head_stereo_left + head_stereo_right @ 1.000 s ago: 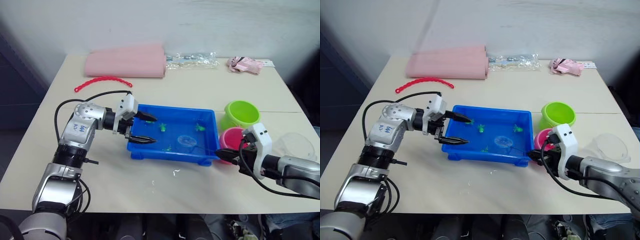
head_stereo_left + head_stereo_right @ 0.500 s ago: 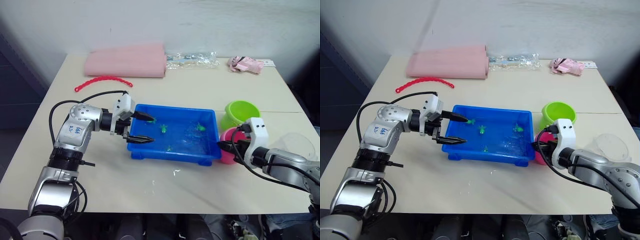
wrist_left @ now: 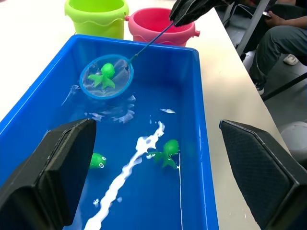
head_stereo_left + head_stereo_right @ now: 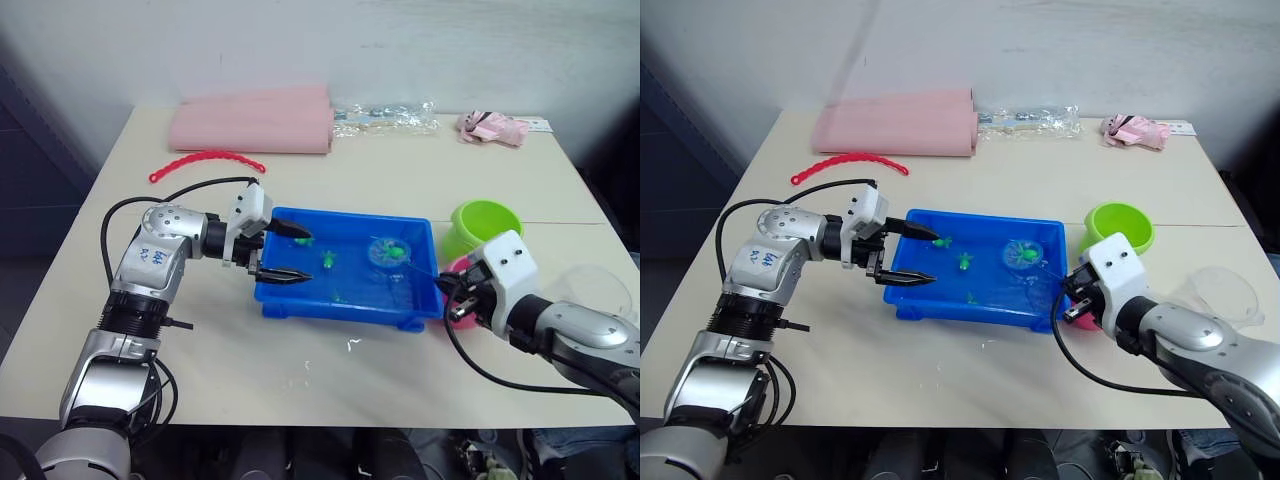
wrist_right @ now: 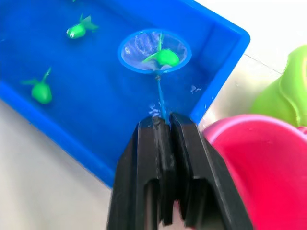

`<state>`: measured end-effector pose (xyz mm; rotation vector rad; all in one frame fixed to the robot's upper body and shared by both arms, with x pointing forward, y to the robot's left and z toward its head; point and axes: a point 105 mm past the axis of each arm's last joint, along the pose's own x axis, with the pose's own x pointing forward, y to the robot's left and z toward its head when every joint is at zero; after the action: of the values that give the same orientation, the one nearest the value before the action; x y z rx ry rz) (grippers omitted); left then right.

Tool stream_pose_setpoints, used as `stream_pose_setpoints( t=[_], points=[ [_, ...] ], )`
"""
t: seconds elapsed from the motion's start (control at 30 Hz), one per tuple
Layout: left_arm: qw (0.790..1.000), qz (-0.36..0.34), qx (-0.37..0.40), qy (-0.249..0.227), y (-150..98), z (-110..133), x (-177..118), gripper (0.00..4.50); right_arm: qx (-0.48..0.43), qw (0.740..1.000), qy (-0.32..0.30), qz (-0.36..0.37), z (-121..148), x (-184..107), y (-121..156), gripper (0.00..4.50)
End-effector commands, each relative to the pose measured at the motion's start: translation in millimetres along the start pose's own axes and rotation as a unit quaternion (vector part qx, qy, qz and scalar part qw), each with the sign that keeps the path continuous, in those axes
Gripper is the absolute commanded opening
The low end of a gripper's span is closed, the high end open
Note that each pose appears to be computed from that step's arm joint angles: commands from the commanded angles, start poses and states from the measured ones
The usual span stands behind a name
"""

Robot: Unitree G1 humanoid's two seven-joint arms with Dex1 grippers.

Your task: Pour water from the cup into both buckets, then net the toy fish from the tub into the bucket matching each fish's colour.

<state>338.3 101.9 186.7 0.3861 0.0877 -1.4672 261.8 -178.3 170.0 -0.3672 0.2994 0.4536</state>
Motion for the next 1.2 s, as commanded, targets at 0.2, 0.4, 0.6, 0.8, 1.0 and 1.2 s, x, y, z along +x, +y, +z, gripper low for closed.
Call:
stream_pose_setpoints(
  t=[0.2, 0.4, 0.6, 0.8, 1.0, 1.2],
  points=[
    [0.996, 0.032, -0.014, -0.082, 15.0, 36.2, 19.4, 4.47, -0.052, 0.994, -0.057, -0.077, 28.1, -35.4, -34.0, 0.00],
    [0.995, 0.022, -0.018, -0.092, 4.8, 43.4, 31.6, 4.47, -0.066, 0.984, -0.049, -0.160, 32.8, -54.0, -83.7, 0.00],
    [0.995, 0.018, -0.018, -0.100, 2.6, 49.3, 29.5, 4.47, -0.167, 0.964, -0.009, -0.207, 26.1, -63.0, -117.8, 0.00],
    [0.995, 0.024, -0.014, -0.096, 1.9, 48.1, 27.1, 4.47, -0.365, 0.909, 0.026, -0.198, 19.8, -54.3, -126.0, 0.00],
    [0.995, 0.032, -0.013, -0.095, 2.4, 50.2, 22.8, 4.47, -0.596, 0.782, 0.077, -0.167, 8.7, -43.2, -135.2, 0.00],
    [0.995, 0.045, -0.016, -0.086, 5.3, 47.6, 19.1, 4.47, -0.713, 0.676, 0.080, -0.169, 19.1, -42.8, -144.5, 0.00]
  ],
)
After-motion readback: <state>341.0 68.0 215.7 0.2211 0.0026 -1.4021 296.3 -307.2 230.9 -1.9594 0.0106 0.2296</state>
